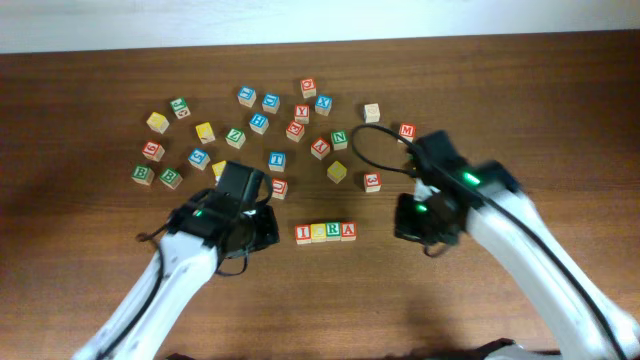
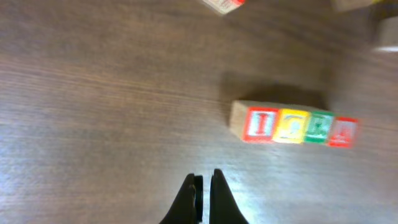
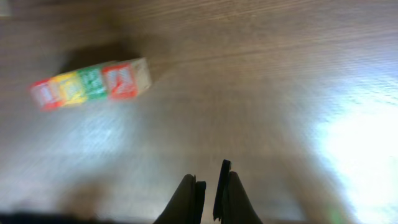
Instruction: Spell out ICRA
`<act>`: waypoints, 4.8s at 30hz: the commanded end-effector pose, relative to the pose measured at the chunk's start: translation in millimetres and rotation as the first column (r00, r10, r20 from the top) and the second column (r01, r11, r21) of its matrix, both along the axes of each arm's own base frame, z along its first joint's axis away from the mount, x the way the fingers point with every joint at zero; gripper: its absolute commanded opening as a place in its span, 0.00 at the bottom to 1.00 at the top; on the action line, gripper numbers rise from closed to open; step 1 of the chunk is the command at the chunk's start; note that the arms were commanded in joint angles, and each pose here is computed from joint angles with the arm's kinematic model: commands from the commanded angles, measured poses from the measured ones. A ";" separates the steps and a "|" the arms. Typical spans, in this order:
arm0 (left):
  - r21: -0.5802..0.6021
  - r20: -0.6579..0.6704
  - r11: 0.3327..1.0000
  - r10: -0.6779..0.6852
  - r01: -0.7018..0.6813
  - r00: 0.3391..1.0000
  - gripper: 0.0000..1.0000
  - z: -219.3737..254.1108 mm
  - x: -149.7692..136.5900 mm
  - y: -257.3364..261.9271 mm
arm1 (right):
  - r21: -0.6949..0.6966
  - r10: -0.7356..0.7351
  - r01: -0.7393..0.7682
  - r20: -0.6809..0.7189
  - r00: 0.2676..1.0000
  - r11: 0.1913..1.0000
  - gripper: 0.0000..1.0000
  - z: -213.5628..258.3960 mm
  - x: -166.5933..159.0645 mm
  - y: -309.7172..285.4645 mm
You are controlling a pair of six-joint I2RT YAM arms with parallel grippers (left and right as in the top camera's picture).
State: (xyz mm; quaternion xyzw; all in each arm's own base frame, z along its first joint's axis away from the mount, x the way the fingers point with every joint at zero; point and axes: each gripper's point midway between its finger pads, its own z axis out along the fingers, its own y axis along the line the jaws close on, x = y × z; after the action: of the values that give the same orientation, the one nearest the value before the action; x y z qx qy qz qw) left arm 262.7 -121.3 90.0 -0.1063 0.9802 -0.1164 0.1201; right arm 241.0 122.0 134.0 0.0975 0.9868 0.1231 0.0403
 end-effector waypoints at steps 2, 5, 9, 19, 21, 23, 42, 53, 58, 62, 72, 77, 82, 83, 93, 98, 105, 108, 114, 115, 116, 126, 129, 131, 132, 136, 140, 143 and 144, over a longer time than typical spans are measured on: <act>-0.022 0.106 1.000 0.003 -0.001 0.994 0.00 43.5 -19.6 12.7 | 0.013 -0.004 0.001 0.191 0.982 1.000 0.05 65.3 -42.6 -24.5; -0.031 0.128 1.000 0.005 -0.001 0.992 0.00 59.8 -39.4 20.4 | 0.010 -0.009 0.007 0.224 0.975 1.000 0.04 75.4 -77.7 -40.4; -0.039 0.148 0.999 0.005 0.000 0.989 0.47 66.7 -44.9 22.5 | 0.044 -0.022 0.008 0.313 0.950 0.999 0.98 80.1 -103.7 -50.4; -0.037 0.145 0.999 0.005 0.000 0.989 0.99 66.0 -44.9 22.5 | 0.048 -0.023 0.008 0.323 0.946 0.999 0.98 81.6 -104.7 -50.7; -0.037 0.145 0.999 0.005 0.000 0.989 0.99 66.0 -44.9 22.5 | 0.048 -0.023 0.008 0.323 0.946 0.999 0.98 81.6 -104.7 -50.7; -0.037 0.145 0.999 0.005 0.000 0.989 0.99 66.0 -44.9 22.5 | 0.048 -0.023 0.008 0.323 0.946 0.999 0.98 81.6 -104.7 -50.7; -0.037 0.145 0.999 0.005 0.001 0.989 0.99 66.0 -44.9 22.5 | -0.125 0.110 0.023 0.931 0.348 0.992 0.98 53.5 -34.3 -89.4; -0.037 0.145 0.999 0.005 0.000 0.989 0.99 66.0 -44.9 22.5 | -0.231 0.212 0.088 0.960 0.180 0.969 0.98 28.6 -0.9 -102.9; -0.037 0.145 0.999 0.005 0.000 0.989 0.99 66.0 -44.9 22.5 | -0.229 0.211 0.130 0.967 0.143 0.965 0.99 26.1 4.5 -108.6; -0.037 0.145 0.999 0.005 0.000 0.989 0.99 66.0 -44.9 22.5 | -0.231 0.208 0.148 0.966 0.154 0.962 0.98 24.3 4.6 -112.1; -0.037 0.145 0.999 0.005 0.001 0.989 0.99 66.0 -44.9 22.5 | -0.203 0.165 0.217 0.970 0.180 0.955 0.98 21.5 4.9 -124.4; -0.037 0.145 0.999 0.005 0.000 0.989 0.99 66.0 -44.9 22.5 | -0.201 0.166 0.206 0.971 0.171 0.958 0.98 23.2 5.0 -122.3; -0.037 0.145 0.999 0.005 0.001 0.989 0.99 66.1 -44.8 22.5 | -0.201 0.166 0.206 0.971 0.171 0.958 0.98 23.2 5.0 -122.3; -0.037 0.145 0.999 0.005 0.000 0.989 0.99 66.0 -44.9 22.5 | -0.200 0.166 0.206 0.971 0.171 0.958 0.98 23.2 5.0 -122.3; -0.038 0.144 0.999 0.005 0.000 0.990 0.99 65.9 -44.8 22.4 | -0.201 0.166 0.206 0.971 0.171 0.958 0.98 23.2 5.0 -122.3; -0.037 0.144 0.999 0.005 0.000 0.990 0.99 65.8 -44.7 22.5 | -0.201 0.166 0.206 0.971 0.171 0.958 0.98 23.2 5.0 -122.3; -0.037 0.144 0.999 0.005 0.000 0.990 0.99 65.9 -44.8 22.5 | -0.201 0.166 0.206 0.971 0.171 0.958 0.98 23.2 5.0 -122.3; -0.037 0.144 0.999 0.006 0.000 0.990 0.99 65.9 -44.8 22.6 | -0.201 0.166 0.206 0.971 0.171 0.958 0.98 23.2 5.0 -122.3; -0.042 0.156 0.999 0.006 0.000 0.988 0.99 68.8 -45.3 22.8 | -0.201 0.166 0.206 0.971 0.171 0.958 0.98 23.2 5.0 -122.3; -0.046 0.165 0.999 0.007 0.001 0.986 0.99 70.9 -45.8 23.0 | -0.201 0.166 0.206 0.971 0.171 0.958 0.98 23.2 5.0 -122.3; -0.055 0.189 0.998 0.008 0.002 0.982 0.99 76.5 -46.9 23.3 | -0.201 0.166 0.206 0.971 0.171 0.958 0.98 23.2 5.0 -122.3; 0.010 0.263 0.984 0.169 -0.178 0.950 0.99 97.1 -90.1 83.7 | -0.201 0.166 0.206 0.971 0.171 0.958 0.98 23.2 5.0 -122.3; -0.003 0.288 0.971 0.229 -0.238 0.930 0.99 102.1 -109.0 98.0 | -0.201 0.166 0.206 0.971 0.171 0.958 0.98 23.2 5.0 -122.3; -0.007 0.293 0.965 0.254 -0.263 0.922 0.99 102.7 -116.5 102.9 | -0.201 0.166 0.206 0.971 0.171 0.958 0.98 23.2 5.0 -122.3; 0.015 0.247 0.964 0.254 -0.266 0.935 0.99 95.6 -127.4 105.1 | -0.201 0.166 0.206 0.971 0.171 0.958 0.98 23.2 5.0 -122.3; 0.038 0.255 0.952 0.286 -0.305 0.924 0.99 95.3 -130.8 114.6 | -0.200 0.166 0.206 0.971 0.171 0.958 0.98 23.2 5.0 -122.3; 0.122 0.509 0.991 -0.015 -0.055 0.861 0.99 115.1 -98.2 106.0 | -0.201 0.166 0.206 0.971 0.171 0.958 0.98 23.2 5.0 -122.3; 0.175 0.693 0.972 -0.233 0.154 0.682 0.99 127.2 -71.2 78.0 | -0.200 0.166 0.206 0.971 0.171 0.958 0.98 23.2 5.0 -122.3; 0.194 0.747 0.968 -0.251 0.159 0.616 0.99 129.0 -60.4 75.5 | -0.201 0.166 0.206 0.971 0.171 0.958 0.98 23.2 5.0 -122.3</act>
State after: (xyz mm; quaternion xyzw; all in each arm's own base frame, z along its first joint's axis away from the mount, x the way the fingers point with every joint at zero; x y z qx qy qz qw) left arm 192.3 -24.7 221.5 -0.0464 0.8780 -0.1011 0.4655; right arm 246.1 2.1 159.3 -0.0066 0.7325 0.0121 0.6806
